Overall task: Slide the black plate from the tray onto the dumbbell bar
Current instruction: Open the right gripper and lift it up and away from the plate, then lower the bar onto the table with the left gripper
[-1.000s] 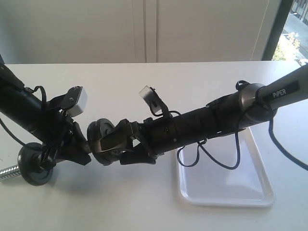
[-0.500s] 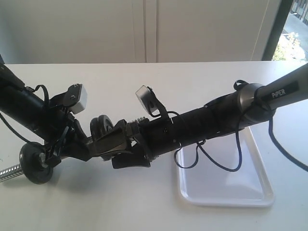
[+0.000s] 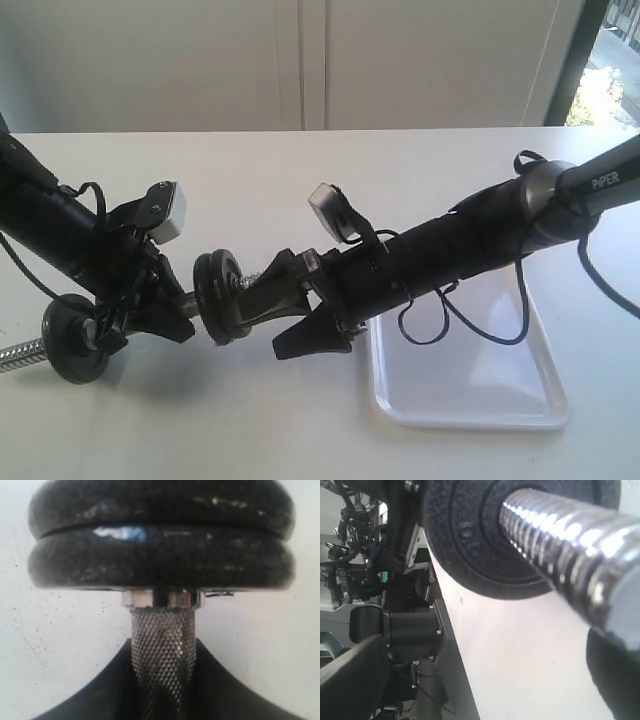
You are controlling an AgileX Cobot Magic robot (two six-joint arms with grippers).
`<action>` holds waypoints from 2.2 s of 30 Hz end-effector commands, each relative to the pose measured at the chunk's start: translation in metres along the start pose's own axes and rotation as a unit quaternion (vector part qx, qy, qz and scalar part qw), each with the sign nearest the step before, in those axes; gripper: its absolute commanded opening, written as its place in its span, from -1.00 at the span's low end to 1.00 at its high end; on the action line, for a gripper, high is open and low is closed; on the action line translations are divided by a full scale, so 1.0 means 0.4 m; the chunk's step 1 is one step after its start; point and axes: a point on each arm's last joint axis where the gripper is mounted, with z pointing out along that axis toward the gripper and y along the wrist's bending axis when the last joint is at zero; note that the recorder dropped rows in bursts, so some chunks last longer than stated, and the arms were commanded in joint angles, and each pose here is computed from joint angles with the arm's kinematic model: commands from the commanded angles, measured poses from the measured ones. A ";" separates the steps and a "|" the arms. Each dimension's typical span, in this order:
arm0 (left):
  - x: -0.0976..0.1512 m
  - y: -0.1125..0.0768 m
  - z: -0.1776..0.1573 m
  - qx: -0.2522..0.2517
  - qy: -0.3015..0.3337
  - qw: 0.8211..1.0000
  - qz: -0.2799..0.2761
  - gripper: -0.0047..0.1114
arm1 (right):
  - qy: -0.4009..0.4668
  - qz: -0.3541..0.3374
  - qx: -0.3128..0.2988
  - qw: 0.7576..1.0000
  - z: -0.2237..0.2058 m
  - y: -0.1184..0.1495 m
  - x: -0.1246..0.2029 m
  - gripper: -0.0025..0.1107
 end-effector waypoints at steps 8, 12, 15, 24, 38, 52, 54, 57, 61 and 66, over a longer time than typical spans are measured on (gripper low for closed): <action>-0.063 -0.021 -0.039 0.021 -0.079 0.996 -0.034 -0.92 | 0.029 0.003 0.043 0.999 -0.064 0.042 -0.028 -0.95; -0.063 -0.021 -0.039 0.021 -0.079 0.996 -0.034 -0.92 | -0.014 -0.021 0.055 0.998 -0.142 0.084 -0.046 -0.96; -0.062 -0.021 -0.038 0.021 -0.078 0.996 -0.034 -0.92 | -0.038 -0.022 0.062 0.997 -0.184 0.123 -0.051 -0.96; -0.062 -0.021 -0.038 0.021 -0.078 0.996 -0.034 -0.92 | -0.088 -0.095 0.071 0.989 -0.261 0.301 -0.035 -0.96; -0.067 -0.021 -0.037 0.021 -0.087 0.995 -0.039 -0.92 | -0.119 -0.178 0.079 0.974 -0.307 0.446 0.011 -0.96; -0.057 -0.024 -0.024 0.006 -0.101 0.994 -0.037 -0.92 | -0.119 -0.178 0.079 0.974 -0.307 0.446 0.011 -0.96; -0.057 -0.024 -0.024 0.006 -0.101 0.994 -0.037 -0.92 | -0.119 -0.178 0.079 0.974 -0.307 0.446 0.011 -0.96; -0.057 -0.024 -0.024 0.005 -0.101 0.994 -0.038 -0.92 | -0.119 -0.178 0.079 0.974 -0.307 0.446 0.011 -0.96; -0.053 -0.023 -0.019 0.006 -0.099 0.994 -0.041 -0.92 | -0.119 -0.178 0.079 0.974 -0.307 0.446 0.011 -0.96; -0.051 -0.026 0.012 0.024 -0.092 0.995 -0.043 -0.92 | -0.119 -0.178 0.079 0.974 -0.307 0.446 0.011 -0.96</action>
